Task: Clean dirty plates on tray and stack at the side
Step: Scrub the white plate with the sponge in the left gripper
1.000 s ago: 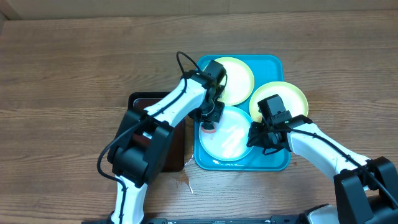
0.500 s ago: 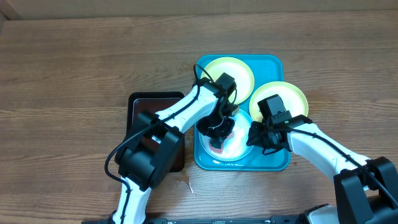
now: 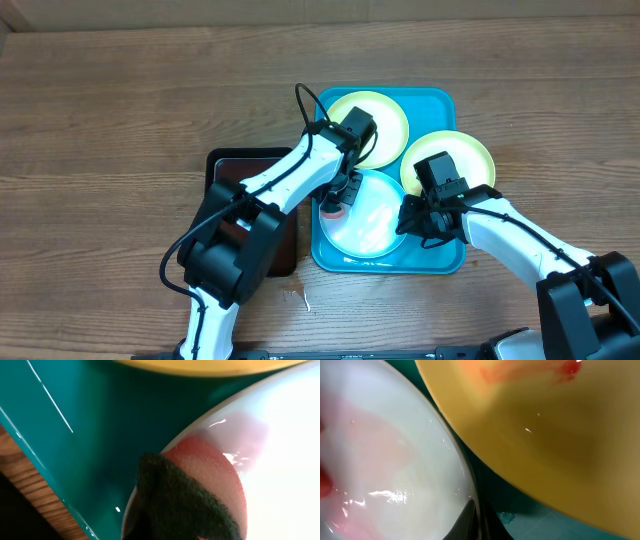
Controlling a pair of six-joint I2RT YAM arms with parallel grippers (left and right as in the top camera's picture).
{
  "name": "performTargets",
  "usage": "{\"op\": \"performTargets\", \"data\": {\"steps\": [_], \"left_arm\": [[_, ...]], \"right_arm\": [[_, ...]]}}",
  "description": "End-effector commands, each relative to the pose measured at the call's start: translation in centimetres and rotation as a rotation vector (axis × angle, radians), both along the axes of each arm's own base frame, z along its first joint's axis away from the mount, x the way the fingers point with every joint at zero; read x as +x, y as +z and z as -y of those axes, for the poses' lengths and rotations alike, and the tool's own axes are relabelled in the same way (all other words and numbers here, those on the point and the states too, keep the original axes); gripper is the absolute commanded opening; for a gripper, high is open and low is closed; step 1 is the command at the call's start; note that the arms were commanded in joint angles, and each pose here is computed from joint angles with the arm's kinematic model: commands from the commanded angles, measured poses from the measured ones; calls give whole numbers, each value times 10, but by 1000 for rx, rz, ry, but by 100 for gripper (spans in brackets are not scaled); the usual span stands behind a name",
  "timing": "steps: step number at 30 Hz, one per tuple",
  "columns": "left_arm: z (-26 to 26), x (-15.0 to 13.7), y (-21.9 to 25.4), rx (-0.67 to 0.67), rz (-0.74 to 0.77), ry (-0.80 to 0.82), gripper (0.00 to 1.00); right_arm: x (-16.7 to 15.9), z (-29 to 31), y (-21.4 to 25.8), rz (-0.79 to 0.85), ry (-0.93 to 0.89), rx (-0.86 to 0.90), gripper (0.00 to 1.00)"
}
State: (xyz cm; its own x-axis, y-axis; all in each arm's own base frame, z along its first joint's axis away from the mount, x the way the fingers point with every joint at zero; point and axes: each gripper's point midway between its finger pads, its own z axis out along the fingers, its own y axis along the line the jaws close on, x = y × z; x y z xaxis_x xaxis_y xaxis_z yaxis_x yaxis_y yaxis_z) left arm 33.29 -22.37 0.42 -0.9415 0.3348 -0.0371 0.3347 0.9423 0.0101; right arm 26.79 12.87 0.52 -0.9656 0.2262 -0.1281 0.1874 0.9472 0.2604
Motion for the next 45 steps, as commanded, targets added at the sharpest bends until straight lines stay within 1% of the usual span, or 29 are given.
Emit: {"op": "performTargets", "data": {"steps": [1,4,5,7,8,14,16,18,21,23,25,28,32,33,35,38,40,45], "left_arm": [[-13,-5,-34,15,-69,-81,4],[25,-29,-29,-210,-184,-203,4],[40,-39,-23,-305,-228,-238,4],[56,-52,-15,-407,-274,-291,4],[59,-56,-14,-424,-284,-309,4],[60,-73,-13,-400,-331,-340,4],[53,-69,-17,-348,-322,-292,4],[27,-51,-28,-155,-248,-125,4],[-14,-27,-33,89,-108,52,4],[-30,-14,-31,181,-27,111,4],[-35,-5,-30,208,17,126,4],[-35,2,-29,205,43,131,4],[-39,-3,-29,220,29,164,4],[-36,-4,-29,205,19,164,4],[-23,-4,-32,136,-1,119,4],[15,-3,-33,-56,-35,-35,4],[22,0,-32,-92,-26,-61,4],[48,-4,-28,-248,-61,-146,4]], "right_arm": [[-8,9,-10,-34,-11,-45,4],[-8,9,-10,-34,-11,-45,4],[-8,9,-10,-35,-11,-45,4],[-9,9,-10,-38,-10,-46,4],[-9,9,-10,-40,-9,-44,4],[-10,9,-10,-44,-9,-45,4],[-11,9,-11,-47,-9,-46,4],[-11,9,-11,-46,-9,-45,4],[-11,9,-11,-47,-9,-46,4],[-11,9,-11,-47,-8,-44,4],[-11,9,-11,-47,-8,-43,4],[-11,9,-11,-49,-8,-43,4],[-13,10,-11,-56,-7,-46,4],[-13,10,-11,-57,-7,-46,4],[-13,10,-11,-58,-7,-47,4],[-14,10,-11,-62,-7,-48,4],[-15,10,-11,-64,-7,-49,4],[-15,11,-11,-65,-7,-49,4]]}}
